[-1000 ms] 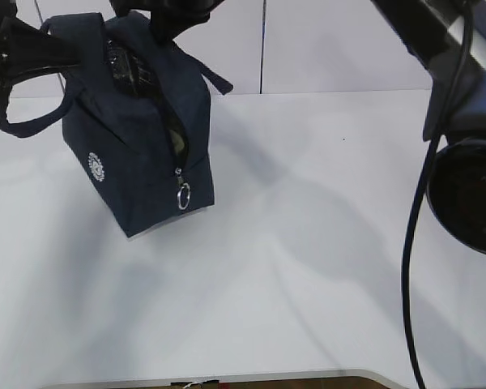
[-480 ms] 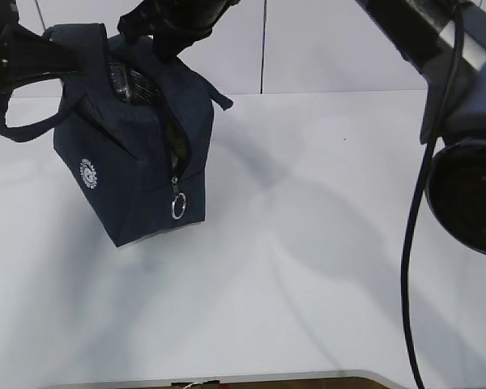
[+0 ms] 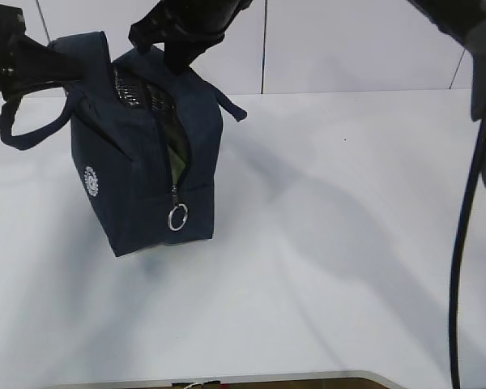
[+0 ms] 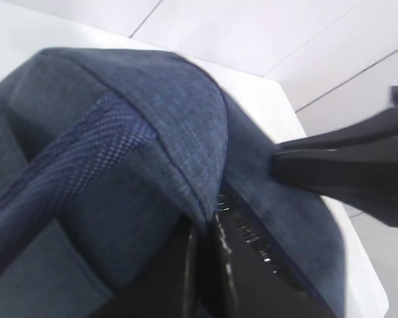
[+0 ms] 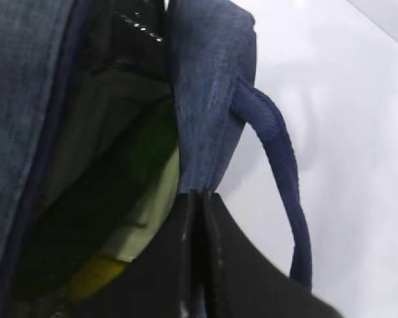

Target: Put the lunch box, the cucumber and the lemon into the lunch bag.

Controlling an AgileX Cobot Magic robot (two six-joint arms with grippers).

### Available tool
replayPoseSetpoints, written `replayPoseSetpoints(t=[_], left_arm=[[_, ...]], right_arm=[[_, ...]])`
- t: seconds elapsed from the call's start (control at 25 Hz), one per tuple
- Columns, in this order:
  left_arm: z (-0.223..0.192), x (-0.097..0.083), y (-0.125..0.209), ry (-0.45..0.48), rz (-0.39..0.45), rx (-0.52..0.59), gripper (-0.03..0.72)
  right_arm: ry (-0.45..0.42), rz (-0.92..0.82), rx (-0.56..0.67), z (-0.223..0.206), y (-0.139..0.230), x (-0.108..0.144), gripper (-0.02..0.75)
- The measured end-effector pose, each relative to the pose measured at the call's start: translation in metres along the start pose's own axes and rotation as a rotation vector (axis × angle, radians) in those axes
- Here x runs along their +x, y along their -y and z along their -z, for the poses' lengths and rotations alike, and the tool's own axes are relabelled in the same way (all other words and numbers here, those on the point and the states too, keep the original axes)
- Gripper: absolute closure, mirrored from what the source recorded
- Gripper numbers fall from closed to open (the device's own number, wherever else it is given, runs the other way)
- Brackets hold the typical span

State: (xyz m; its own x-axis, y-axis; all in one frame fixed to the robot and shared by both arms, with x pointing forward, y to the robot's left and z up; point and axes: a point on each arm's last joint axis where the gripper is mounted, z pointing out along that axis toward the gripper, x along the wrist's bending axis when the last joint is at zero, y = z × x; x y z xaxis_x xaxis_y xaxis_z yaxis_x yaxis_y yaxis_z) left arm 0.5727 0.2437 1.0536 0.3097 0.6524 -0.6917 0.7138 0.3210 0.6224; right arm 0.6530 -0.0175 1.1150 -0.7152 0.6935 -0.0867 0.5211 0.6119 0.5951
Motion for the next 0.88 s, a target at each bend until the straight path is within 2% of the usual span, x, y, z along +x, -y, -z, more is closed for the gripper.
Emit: replayPoseSetpoints(t=[0.24,0.52,0.88], left_arm=[[-0.014,0.006,0.009,0.024,0.006,0.058,0.697],[-0.033,-0.02,0.026,0.098,-0.125,0.122,0.697],[-0.039,-0.027,0.03,0.1,-0.204,0.123,0.697]], right_arm=[[0.027,0.006,0.07,0.016,0.014,-0.001,0.732],[0.092,-0.041,0.134,0.021,0.027,-0.004,0.732],[0.127,-0.129,0.162,0.038,0.042,-0.021,0.732]])
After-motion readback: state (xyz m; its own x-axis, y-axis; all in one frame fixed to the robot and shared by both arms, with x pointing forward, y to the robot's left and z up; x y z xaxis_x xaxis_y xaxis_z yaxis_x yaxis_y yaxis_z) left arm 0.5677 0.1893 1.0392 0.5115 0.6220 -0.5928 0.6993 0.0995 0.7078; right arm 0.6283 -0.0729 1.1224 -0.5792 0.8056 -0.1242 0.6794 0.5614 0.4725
